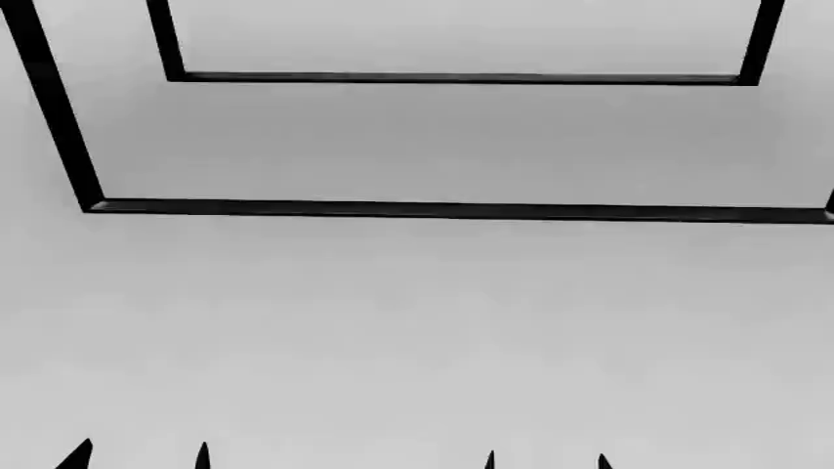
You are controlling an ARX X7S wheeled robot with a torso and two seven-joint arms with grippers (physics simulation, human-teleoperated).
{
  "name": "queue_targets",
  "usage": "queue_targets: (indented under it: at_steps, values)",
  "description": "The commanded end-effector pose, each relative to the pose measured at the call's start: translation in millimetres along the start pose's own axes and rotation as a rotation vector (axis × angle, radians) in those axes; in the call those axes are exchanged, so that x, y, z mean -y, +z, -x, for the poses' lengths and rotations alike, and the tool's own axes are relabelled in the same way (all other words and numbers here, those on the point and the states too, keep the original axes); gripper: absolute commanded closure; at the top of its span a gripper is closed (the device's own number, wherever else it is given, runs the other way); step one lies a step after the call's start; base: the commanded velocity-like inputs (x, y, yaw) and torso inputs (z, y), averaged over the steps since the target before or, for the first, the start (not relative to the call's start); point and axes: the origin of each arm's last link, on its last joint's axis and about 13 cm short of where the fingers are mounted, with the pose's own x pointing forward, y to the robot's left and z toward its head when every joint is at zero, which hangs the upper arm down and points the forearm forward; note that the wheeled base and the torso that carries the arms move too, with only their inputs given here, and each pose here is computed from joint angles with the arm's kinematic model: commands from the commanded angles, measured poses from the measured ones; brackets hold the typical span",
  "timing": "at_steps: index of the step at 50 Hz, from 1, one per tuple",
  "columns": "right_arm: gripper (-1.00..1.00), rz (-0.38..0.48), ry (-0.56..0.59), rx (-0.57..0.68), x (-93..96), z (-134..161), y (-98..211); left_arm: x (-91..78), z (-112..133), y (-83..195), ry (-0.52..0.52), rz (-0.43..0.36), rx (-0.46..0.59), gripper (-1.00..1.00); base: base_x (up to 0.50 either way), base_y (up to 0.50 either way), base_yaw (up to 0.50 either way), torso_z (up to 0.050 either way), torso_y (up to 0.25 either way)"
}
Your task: Pick up the book and place it in the front compartment of the caddy.
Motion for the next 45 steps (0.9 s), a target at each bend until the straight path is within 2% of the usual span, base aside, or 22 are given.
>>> queue_targets:
  at_steps: [1, 14, 16, 25, 27, 30, 32, 33, 36, 37, 45]
  values:
    - [-1.00, 0.000, -0.013, 0.000, 2.3, 0.0, 0.0, -0.1, 0.0, 0.0, 0.000, 0.000, 0.000, -1.00, 0.00, 0.00, 0.00, 0.000, 0.000]
    - [-1.00, 0.004, 0.004, -0.004, -0.3, -0.5, -0.2, -0.4, 0.3, 0.1, 0.022, -0.033, -0.013, -1.00, 0.00, 0.00, 0.00, 0.000, 0.000]
    - [-1.00, 0.004, 0.004, -0.003, -0.3, -0.5, -0.2, -0.1, 0.1, 0.0, 0.010, -0.005, -0.004, -1.00, 0.00, 0.00, 0.00, 0.000, 0.000]
    - [-1.00, 0.002, 0.002, 0.001, 0.2, 0.5, 0.4, -0.1, 0.0, 0.0, 0.003, -0.008, -0.001, -1.00, 0.00, 0.00, 0.00, 0.000, 0.000]
    - [-1.00, -0.014, 0.000, 0.006, 1.5, 2.8, 0.5, 0.7, -0.3, 0.0, 0.000, 0.057, 0.015, -1.00, 0.00, 0.00, 0.00, 0.000, 0.000]
    - [-1.00, -0.031, -0.018, 0.019, 4.2, 7.0, 2.8, 0.5, -0.3, 0.0, 0.019, 0.050, 0.020, -1.00, 0.00, 0.00, 0.00, 0.000, 0.000]
    - [-1.00, -0.022, -0.026, 0.027, 4.9, 7.3, 8.3, 0.9, -0.7, 0.0, 0.023, 0.088, 0.043, -1.00, 0.00, 0.00, 0.00, 0.000, 0.000]
    - [-1.00, -0.018, -0.023, 0.037, 5.4, 7.4, 13.6, 0.5, -0.8, 0.0, 0.040, 0.063, 0.048, -1.00, 0.00, 0.00, 0.00, 0.000, 0.000]
    - [-1.00, -0.005, -0.033, 0.073, 7.2, 4.9, 27.5, 0.6, -1.2, 0.1, 0.033, 0.065, 0.074, -1.00, 0.00, 0.00, 0.00, 0.000, 0.000]
    - [-1.00, 0.014, -0.039, 0.095, 7.7, 3.6, 36.4, 0.8, -2.0, 0.6, 0.017, 0.075, 0.116, -1.00, 0.00, 0.00, 0.00, 0.000, 0.000]
    - [-1.00, 0.034, -0.042, 0.161, 10.3, 1.6, 70.7, 0.5, -2.5, 0.5, 0.049, 0.064, 0.146, -1.00, 0.00, 0.00, 0.00, 0.000, 0.000]
